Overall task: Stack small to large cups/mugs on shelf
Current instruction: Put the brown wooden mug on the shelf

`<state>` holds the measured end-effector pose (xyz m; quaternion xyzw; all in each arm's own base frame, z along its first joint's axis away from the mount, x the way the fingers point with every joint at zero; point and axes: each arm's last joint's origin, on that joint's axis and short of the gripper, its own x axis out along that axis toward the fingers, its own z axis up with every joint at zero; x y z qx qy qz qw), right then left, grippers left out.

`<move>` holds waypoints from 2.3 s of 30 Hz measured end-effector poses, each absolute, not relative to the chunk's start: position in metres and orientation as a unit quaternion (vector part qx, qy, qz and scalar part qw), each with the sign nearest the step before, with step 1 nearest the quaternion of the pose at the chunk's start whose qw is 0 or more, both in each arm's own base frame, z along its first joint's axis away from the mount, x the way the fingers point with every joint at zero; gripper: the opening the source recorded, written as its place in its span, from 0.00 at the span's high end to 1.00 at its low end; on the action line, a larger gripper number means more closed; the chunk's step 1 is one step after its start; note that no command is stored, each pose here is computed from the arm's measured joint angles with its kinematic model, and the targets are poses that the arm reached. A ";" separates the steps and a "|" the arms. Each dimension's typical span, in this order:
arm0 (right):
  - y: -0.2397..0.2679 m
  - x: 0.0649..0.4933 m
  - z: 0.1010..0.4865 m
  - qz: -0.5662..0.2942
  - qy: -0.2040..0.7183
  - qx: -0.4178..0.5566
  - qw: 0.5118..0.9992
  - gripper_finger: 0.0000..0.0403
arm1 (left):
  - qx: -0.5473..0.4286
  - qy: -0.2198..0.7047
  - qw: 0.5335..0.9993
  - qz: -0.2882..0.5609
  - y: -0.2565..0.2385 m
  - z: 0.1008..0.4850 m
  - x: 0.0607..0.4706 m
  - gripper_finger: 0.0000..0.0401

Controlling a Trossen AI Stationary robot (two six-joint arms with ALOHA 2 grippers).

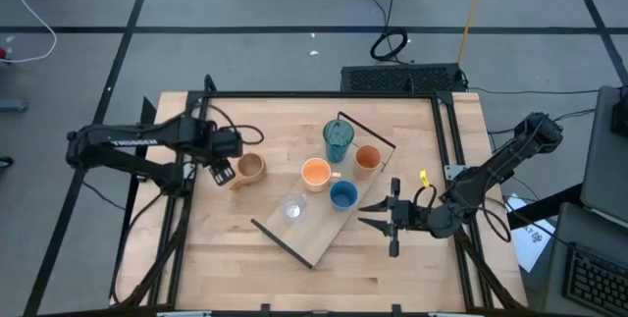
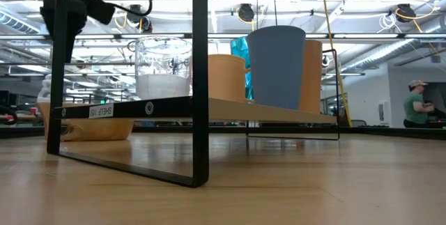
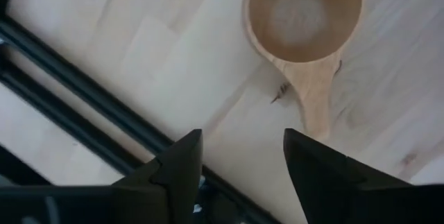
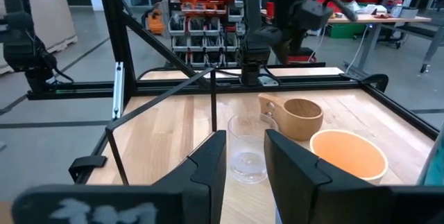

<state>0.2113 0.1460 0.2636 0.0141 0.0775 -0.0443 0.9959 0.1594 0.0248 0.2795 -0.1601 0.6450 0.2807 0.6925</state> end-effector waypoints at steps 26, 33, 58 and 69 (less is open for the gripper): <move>0.146 0.211 0.263 -0.044 0.081 0.011 0.996 0.78 | -0.183 0.619 0.707 0.290 -0.011 0.212 0.157 0.28; 0.146 0.211 0.263 -0.044 0.081 0.011 0.996 0.78 | -0.193 0.604 0.718 0.287 -0.012 0.200 0.159 0.27; 0.146 0.211 0.263 -0.044 0.080 0.010 0.996 0.78 | -0.188 0.587 0.739 0.272 -0.011 0.174 0.159 0.56; 0.146 0.211 0.263 -0.044 0.080 0.011 0.996 0.78 | -0.166 0.600 0.744 0.244 -0.012 0.175 0.159 0.78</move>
